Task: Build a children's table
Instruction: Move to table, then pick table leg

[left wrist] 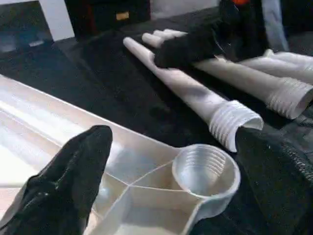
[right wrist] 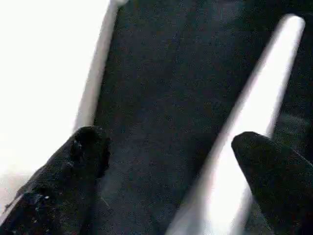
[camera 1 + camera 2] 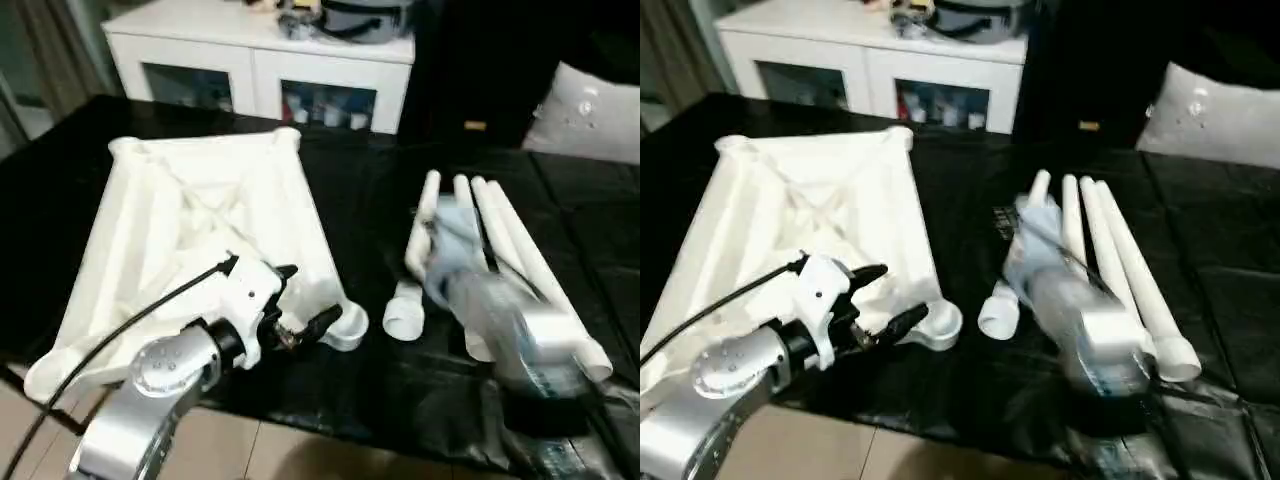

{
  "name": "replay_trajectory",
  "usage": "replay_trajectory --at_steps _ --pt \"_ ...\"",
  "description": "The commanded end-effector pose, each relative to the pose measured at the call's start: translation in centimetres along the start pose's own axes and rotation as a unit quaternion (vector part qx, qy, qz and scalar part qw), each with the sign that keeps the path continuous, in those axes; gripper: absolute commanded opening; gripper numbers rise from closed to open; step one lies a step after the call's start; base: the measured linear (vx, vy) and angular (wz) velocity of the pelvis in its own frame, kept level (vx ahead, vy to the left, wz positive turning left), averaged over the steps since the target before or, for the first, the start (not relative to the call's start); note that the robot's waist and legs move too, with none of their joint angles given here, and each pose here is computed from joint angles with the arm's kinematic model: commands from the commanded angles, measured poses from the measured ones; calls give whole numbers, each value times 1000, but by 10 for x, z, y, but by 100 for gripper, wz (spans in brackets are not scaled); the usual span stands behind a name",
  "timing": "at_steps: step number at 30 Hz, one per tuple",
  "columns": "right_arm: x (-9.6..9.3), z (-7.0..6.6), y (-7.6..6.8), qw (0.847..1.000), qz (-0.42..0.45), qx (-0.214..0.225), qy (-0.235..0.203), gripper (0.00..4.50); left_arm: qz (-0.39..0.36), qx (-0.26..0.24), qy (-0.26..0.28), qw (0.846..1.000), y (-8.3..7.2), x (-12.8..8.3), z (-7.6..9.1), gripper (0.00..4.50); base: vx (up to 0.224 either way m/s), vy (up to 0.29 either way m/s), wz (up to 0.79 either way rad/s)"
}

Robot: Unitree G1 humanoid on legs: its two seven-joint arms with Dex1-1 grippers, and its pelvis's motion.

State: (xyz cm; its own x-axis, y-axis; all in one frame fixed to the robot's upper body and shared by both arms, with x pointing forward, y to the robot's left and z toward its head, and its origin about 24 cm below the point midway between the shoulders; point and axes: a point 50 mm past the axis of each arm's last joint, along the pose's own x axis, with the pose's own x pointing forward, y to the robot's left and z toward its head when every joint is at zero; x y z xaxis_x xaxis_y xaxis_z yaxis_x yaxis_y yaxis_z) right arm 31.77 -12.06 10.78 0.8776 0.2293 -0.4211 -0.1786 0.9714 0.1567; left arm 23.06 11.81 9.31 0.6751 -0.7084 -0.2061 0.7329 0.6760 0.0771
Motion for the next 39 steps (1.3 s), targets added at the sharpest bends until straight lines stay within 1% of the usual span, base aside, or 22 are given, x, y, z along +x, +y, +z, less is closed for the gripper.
replay_trajectory --at_steps 1,2,3,5,8,11,13,15,16,18,22,26,27,29,30,31,32,34,35,39 --pt "5 0 -8 1000 -27 5 14 450 -6 2 -9 1000 1 2 6 447 0 0 0" --pt "6 -3 -10 999 -37 -5 31 450 -2 9 -3 1000 2 2 5 447 0 0 0" --pt "6 -5 -11 998 -41 -4 48 450 -8 12 1 1000 2 2 6 447 0 0 0" --pt "5 -7 -11 997 -46 -1 63 450 -22 1 -6 1000 -1 0 9 447 0 0 0" --pt "7 -7 -13 996 -57 1 63 450 -31 -1 -6 1000 -2 -1 10 447 0 0 0" --pt "11 -7 -16 993 -92 11 72 450 -43 4 7 999 -2 -2 7 447 0 0 0" --pt "11 -4 -18 991 -111 6 69 450 -48 5 10 999 -2 -1 8 447 0 0 0" --pt "12 -4 -20 989 -121 15 79 450 -52 7 10 999 -1 0 9 447 0 0 0" --pt "13 -7 -21 988 -128 25 87 450 -53 9 12 998 0 1 8 447 0 0 0" --pt "15 -13 -21 986 -122 32 105 450 -53 14 20 998 1 0 7 447 0 0 0" --pt "20 -24 -15 985 -99 56 131 450 -63 6 19 998 -1 -1 7 447 0 0 0" --pt "22 -29 -15 982 -101 67 143 450 -63 11 24 998 -1 0 5 447 0 0 0" --pt "23 -31 -14 981 -101 70 152 450 -63 11 22 998 -2 0 7 447 0 0 0" --pt "24 -32 -14 980 -96 79 158 450 -63 11 19 998 -1 1 9 447 0 0 0" --pt "25 -33 -13 979 -91 87 161 434 -62 12 17 998 1 1 9 449 0 0 0" --pt "26 -34 -14 978 -90 90 163 434 -60 12 18 998 2 2 8 449 0 0 0" --pt "26 -34 -14 978 -90 92 164 424 -60 12 18 998 2 2 8 450 0 0 0" --pt "25 -37 -16 977 -91 96 169 406 -63 20 24 997 1 2 8 450 0 0 0" --pt "25 -37 -16 976 -89 97 172 406 -66 17 22 997 0 1 8 450 0 0 0" --pt "24 -40 -19 975 -86 101 178 369 -61 14 23 998 0 -1 7 450 0 0 0"
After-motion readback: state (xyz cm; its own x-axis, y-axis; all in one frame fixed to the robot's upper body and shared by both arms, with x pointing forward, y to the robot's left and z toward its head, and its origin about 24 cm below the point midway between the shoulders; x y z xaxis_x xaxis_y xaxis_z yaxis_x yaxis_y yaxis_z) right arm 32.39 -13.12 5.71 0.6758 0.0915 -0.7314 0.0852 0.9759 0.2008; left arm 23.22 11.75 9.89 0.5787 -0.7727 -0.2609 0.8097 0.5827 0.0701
